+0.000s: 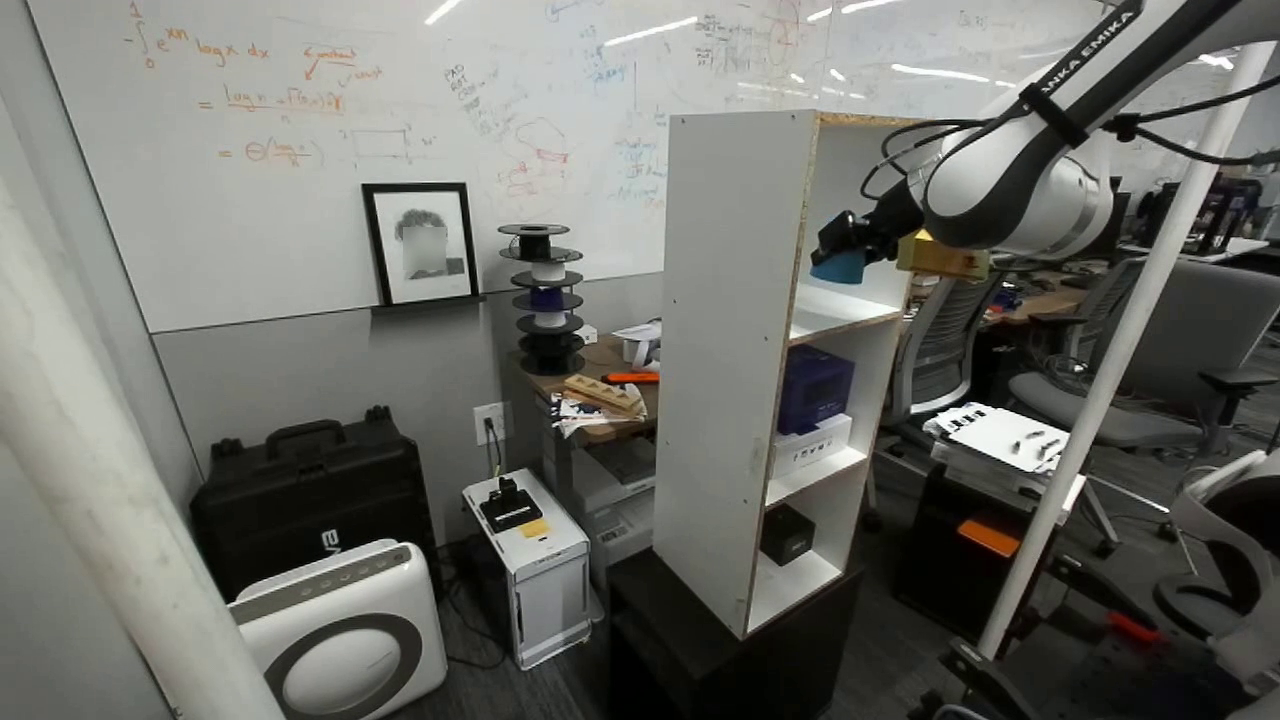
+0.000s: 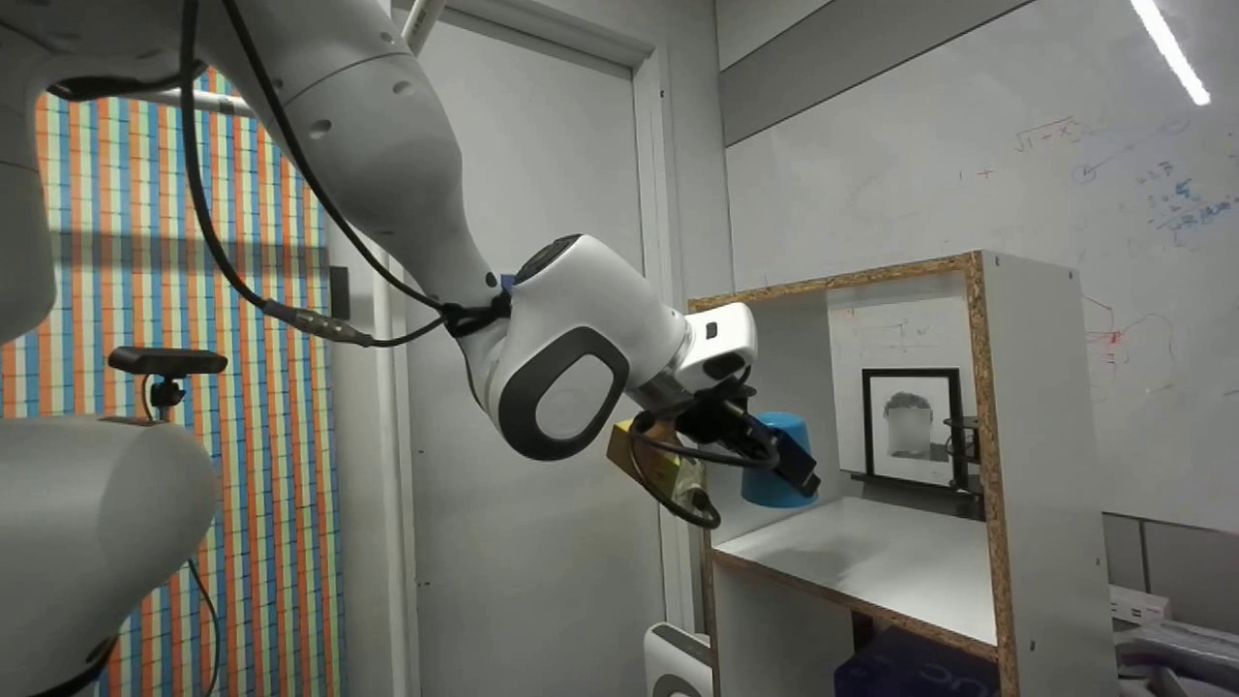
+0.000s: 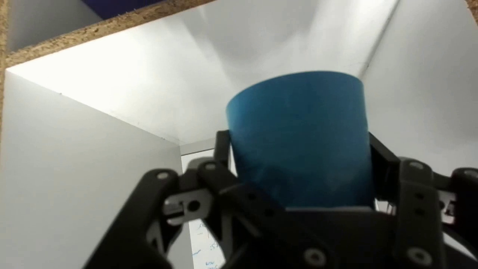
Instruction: Put the blue cup on the top of the shelf
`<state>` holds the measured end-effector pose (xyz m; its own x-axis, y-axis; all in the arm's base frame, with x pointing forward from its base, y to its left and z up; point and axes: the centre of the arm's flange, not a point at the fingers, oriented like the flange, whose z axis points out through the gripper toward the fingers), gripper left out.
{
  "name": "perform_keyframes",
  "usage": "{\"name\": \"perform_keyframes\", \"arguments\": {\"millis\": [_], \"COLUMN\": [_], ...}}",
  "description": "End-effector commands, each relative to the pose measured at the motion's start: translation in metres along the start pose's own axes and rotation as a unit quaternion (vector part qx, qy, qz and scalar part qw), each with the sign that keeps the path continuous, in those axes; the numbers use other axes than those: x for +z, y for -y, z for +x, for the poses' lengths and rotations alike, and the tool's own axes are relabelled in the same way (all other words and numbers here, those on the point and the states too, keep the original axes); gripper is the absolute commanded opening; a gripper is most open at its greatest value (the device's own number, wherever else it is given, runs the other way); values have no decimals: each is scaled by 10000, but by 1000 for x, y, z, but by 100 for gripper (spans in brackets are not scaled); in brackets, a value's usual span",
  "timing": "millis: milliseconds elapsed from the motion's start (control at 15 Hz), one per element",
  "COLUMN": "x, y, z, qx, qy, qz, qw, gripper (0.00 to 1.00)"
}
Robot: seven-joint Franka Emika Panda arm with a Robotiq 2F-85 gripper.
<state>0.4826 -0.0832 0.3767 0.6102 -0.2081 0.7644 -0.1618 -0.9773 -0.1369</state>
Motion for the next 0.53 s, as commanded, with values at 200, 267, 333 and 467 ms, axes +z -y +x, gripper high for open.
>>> {"name": "perform_keyframes", "arguments": {"millis": [200,267,333,467], "x": [-90,-96,-103,-119], "y": [7,8,7,5], "z": [22,27,32,43], "qx": [-303,-284,-246,-188], "qy": [-394,-468,-505,-594], "qz": [337,316,323,243], "qw": [9982,9980,9979,9978], "gripper": [54,54,54,54]}}
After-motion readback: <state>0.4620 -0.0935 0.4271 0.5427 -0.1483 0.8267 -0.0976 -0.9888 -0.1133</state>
